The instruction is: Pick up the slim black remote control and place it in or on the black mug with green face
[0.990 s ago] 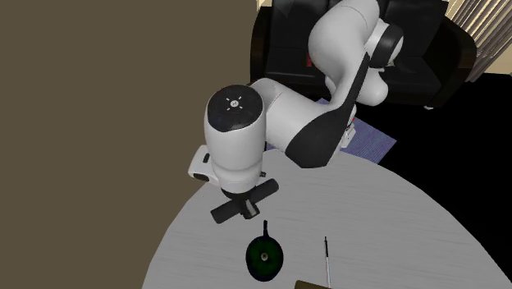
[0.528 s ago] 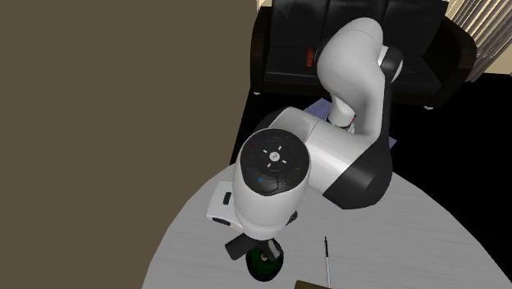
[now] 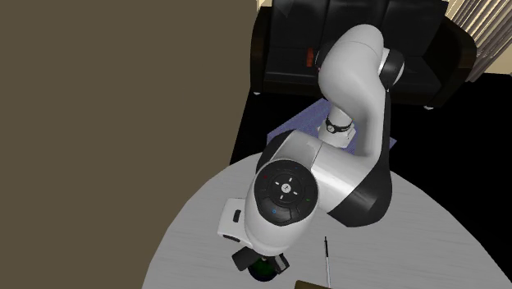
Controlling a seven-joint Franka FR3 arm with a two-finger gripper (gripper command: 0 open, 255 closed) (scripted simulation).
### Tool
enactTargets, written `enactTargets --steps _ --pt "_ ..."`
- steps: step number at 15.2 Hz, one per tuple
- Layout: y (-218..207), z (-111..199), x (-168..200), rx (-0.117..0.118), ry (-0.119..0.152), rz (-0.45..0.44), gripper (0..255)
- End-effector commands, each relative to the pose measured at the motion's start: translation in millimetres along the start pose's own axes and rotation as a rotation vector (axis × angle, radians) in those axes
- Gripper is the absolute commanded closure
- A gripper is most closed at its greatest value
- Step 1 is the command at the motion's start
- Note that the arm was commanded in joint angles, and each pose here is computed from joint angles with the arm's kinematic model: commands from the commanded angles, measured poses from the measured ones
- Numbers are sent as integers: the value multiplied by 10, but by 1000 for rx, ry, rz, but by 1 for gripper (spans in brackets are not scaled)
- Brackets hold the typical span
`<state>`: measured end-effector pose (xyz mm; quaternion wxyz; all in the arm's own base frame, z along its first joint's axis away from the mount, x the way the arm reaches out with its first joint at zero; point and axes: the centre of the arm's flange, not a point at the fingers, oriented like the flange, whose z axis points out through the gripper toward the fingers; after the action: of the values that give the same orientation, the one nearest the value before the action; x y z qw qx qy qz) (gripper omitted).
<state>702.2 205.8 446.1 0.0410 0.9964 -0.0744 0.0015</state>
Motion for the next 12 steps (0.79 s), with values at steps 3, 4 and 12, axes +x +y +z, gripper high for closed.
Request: enactTargets --steps 3,4,12 --pt "-19 209 -5 0 1 0 255" --pt "-26 283 -6 0 1 0 255" --pt "-26 283 -6 0 1 0 255"
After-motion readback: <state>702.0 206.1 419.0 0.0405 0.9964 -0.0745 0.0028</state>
